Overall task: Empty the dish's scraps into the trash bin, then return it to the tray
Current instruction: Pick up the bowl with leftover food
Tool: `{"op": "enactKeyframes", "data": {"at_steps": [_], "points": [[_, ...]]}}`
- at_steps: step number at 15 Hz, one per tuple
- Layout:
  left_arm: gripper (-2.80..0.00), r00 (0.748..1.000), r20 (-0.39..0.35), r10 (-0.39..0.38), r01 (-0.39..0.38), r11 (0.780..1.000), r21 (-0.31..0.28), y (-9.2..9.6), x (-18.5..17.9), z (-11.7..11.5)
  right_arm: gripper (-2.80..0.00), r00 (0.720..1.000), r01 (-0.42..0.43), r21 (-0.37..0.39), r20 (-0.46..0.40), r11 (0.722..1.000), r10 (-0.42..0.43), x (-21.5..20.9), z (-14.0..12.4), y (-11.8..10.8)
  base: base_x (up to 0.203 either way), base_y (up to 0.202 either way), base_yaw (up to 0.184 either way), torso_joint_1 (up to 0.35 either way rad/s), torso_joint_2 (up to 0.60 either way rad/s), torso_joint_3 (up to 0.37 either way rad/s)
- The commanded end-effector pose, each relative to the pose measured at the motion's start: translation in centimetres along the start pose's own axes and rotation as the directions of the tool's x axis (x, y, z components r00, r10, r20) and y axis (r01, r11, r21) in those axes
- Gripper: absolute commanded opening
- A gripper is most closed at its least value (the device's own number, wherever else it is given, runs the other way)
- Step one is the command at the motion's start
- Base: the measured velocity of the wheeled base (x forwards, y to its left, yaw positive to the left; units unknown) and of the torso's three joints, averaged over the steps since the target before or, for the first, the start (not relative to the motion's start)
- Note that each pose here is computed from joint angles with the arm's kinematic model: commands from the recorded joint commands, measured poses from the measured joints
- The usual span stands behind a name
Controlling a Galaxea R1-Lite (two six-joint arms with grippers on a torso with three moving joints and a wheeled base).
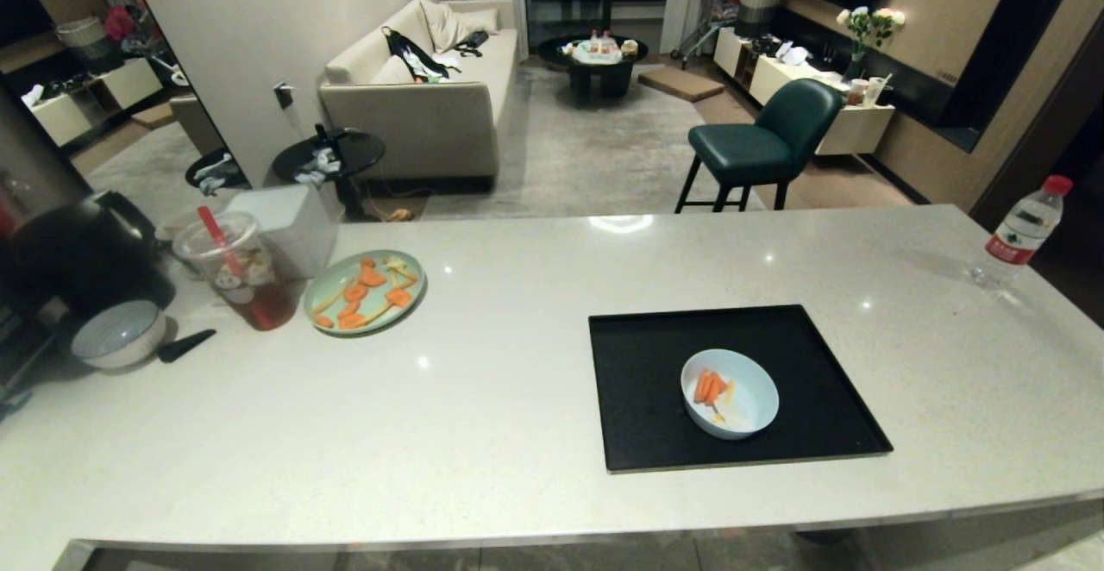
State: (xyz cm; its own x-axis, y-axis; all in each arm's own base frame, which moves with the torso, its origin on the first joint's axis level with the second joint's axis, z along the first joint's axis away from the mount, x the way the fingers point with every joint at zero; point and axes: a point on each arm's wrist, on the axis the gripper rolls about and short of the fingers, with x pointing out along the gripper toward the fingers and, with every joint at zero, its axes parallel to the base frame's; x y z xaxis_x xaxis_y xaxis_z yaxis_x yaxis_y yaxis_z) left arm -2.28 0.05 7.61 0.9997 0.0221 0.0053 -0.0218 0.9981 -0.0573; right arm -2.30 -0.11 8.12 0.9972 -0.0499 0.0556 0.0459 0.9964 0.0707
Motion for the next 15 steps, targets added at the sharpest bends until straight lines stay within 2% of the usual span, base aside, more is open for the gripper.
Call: {"op": "enactKeyframes", "data": {"at_steps": [1, 8, 11, 15], "points": [[-2.8, 1.0, -0.001, 0.001, -0.001, 1.0, -0.001, 0.0, 0.0, 0.0, -2.8, 1.0, 0.001, 0.001, 0.001, 1.0, -0.001, 0.0, 0.0, 0.0, 0.0, 0.0, 0.0, 0.0, 0.0, 0.0], [-2.8, 1.0, -0.001, -0.001, 0.001, 1.0, -0.001, 0.0, 0.0, 0.0, -2.8, 1.0, -0.018, -0.012, 0.016, 1.0, 0.018, -0.1, 0.3, 0.1, 0.0, 0.0, 0.0, 0.0, 0.0, 0.0], [-2.8, 1.0, -0.001, 0.001, -0.001, 1.0, -0.001, 0.0, 0.0, 0.0, -2.8, 0.98, -0.176, -0.028, 0.09, 0.984, 0.178, -0.8, 3.5, 0.6, 0.0, 0.0, 0.0, 0.0, 0.0, 0.0], [-2.8, 1.0, -0.001, 0.001, -0.001, 1.0, -0.001, 0.0, 0.0, 0.0, -2.8, 0.969, -0.248, -0.021, 0.005, 0.969, 0.248, 1.4, 8.6, 1.2, 0.0, 0.0, 0.0, 0.0, 0.0, 0.0]]}}
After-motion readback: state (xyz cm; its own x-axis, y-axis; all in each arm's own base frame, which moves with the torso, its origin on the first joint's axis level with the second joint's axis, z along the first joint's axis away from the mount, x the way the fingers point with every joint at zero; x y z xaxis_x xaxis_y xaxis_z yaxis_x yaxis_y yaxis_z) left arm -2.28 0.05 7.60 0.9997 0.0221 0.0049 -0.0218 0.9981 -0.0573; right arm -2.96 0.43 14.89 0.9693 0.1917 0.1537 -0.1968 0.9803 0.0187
